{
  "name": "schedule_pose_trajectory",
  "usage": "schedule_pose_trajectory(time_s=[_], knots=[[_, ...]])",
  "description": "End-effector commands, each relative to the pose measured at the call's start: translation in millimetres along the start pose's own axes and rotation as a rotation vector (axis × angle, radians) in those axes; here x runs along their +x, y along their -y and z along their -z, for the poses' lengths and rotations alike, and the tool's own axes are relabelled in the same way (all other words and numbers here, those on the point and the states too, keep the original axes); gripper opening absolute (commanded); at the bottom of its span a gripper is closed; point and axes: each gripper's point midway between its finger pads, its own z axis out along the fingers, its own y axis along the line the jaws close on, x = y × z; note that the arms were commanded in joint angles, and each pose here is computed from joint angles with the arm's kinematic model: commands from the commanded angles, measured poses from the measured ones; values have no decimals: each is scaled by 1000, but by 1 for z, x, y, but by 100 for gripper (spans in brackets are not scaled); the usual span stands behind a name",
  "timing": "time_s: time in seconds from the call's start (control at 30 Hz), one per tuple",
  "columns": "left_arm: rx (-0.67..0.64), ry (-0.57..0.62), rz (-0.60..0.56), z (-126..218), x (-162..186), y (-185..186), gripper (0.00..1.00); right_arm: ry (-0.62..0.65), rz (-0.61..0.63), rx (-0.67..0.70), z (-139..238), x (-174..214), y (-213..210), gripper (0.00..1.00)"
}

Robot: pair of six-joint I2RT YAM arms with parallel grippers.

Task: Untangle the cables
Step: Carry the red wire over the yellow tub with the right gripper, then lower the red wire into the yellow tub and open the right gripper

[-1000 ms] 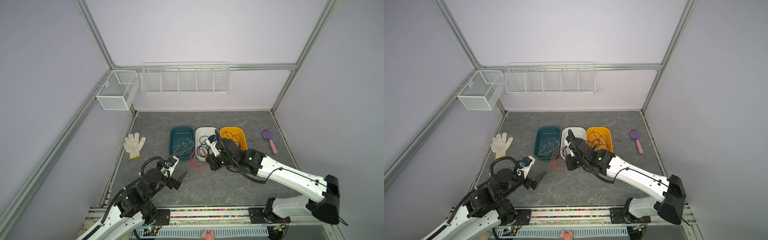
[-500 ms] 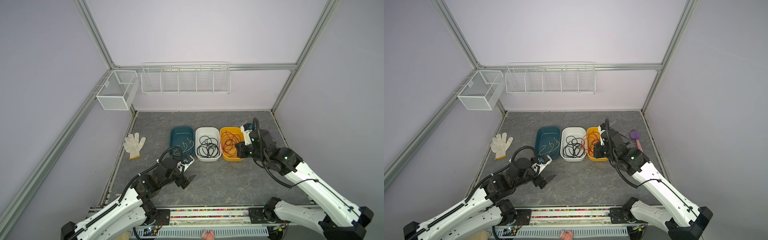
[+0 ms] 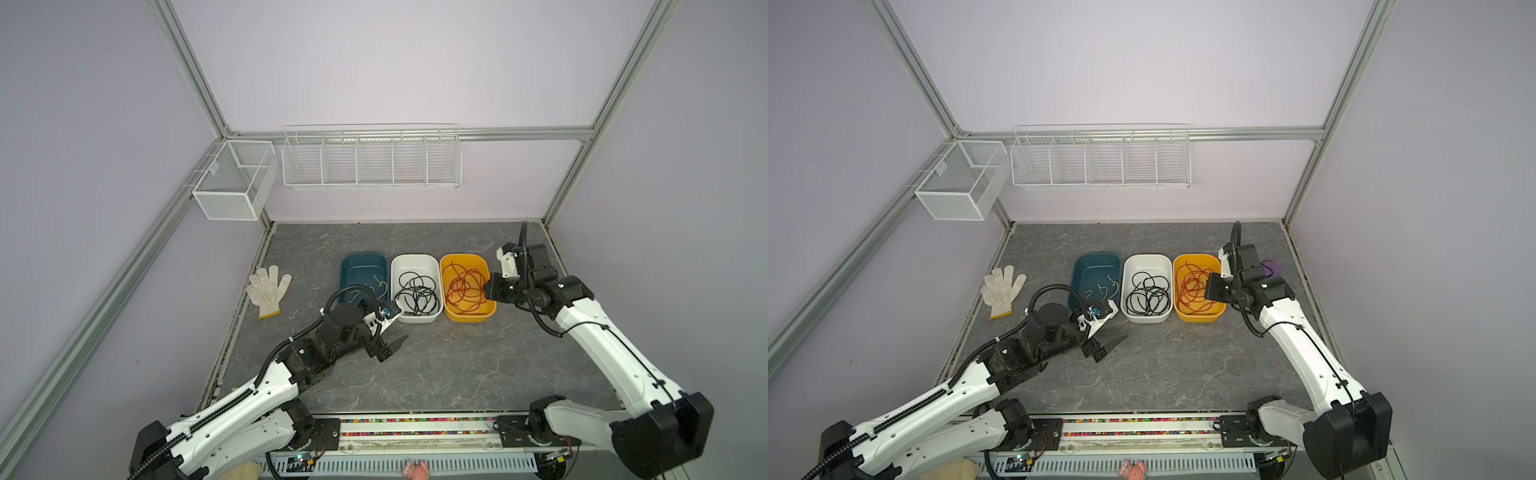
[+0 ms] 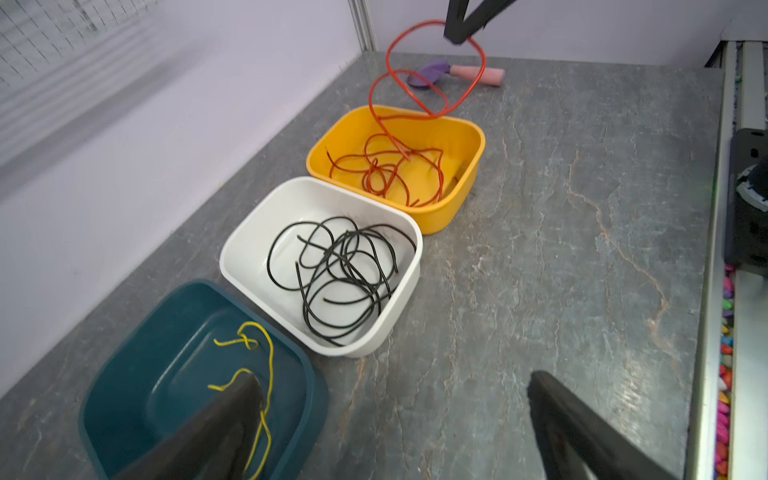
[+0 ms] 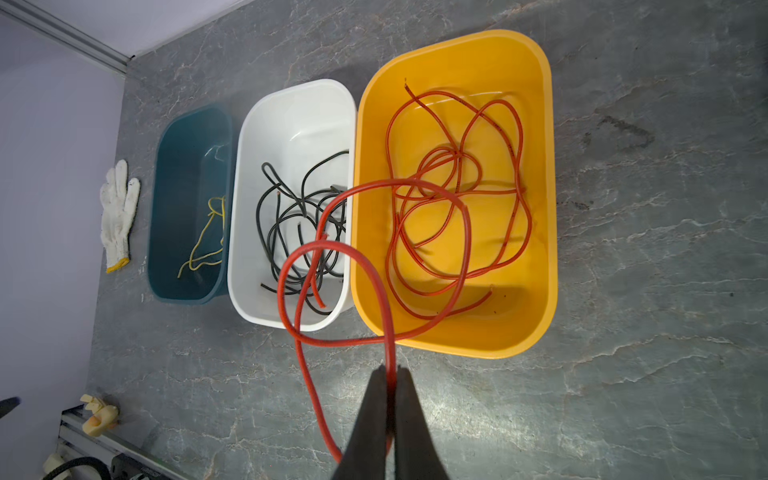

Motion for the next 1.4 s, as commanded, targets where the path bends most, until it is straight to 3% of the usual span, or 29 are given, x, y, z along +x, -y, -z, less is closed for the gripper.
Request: schedule_pose_trajectory(time_s=[0.0, 0.3, 1.37], knots=[[6, 128, -66, -4, -31, -1, 100, 12, -47, -22, -7, -14, 1, 7], [46, 201, -78, -28, -54, 1, 100, -3, -92, 34, -35, -24, 15, 6], [80, 143, -99, -36, -19, 14, 100, -145, -162, 152, -120, -15, 51, 7]])
